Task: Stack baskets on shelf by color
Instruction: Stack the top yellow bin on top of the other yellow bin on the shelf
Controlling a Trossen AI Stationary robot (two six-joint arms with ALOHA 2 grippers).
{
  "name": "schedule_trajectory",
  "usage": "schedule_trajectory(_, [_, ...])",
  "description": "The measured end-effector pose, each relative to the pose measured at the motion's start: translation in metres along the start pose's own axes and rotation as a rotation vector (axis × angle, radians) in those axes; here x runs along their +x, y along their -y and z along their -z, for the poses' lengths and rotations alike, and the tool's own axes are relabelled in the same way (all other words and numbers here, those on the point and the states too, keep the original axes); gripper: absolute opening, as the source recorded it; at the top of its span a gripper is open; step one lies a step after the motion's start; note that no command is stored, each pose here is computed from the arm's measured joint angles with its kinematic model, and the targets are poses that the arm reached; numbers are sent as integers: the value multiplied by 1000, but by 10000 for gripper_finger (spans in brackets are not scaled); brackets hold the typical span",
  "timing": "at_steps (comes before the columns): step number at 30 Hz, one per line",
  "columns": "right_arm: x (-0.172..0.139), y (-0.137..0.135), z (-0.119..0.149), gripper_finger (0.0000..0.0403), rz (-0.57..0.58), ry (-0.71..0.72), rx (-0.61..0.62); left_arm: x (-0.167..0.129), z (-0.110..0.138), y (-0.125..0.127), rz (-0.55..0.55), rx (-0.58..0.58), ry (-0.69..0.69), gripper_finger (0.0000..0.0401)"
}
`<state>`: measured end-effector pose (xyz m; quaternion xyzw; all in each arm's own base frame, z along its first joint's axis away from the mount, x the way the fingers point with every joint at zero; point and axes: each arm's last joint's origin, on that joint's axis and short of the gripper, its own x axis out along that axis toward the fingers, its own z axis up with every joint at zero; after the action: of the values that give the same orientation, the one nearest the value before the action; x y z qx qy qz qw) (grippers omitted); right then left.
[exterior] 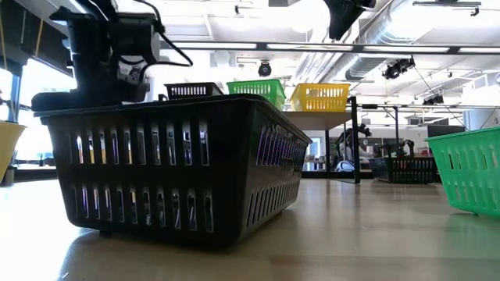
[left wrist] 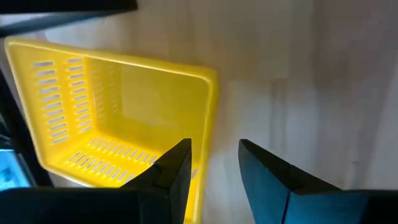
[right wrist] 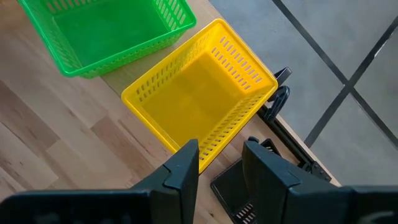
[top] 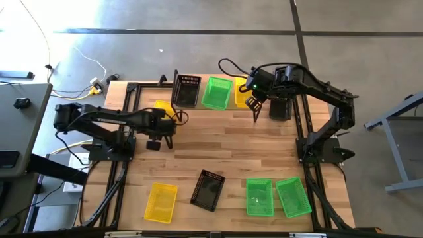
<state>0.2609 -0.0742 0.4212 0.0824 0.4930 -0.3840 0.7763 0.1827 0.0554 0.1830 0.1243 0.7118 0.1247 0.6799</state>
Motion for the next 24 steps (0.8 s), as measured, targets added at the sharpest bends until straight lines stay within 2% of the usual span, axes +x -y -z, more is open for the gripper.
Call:
schedule_trajectory(4, [0,0,0,110,0,0,0,8,-4,-1,-38,24,-51,122])
schedule_trajectory(12, [0,0,0,110,0,0,-1,19,-11,0,4,18,-63,116])
schedule_trajectory(16, [0,0,0,110,0,0,0,21,-12,1,25,19,-70,83])
schedule_trajectory(21, [0,0,0,110,0,0,-1,21,-12,1,38,-11,-66,14])
schedule_trajectory(24, [0,0,0,110,0,0,-1,20,-12,2,56,-35,-59,10])
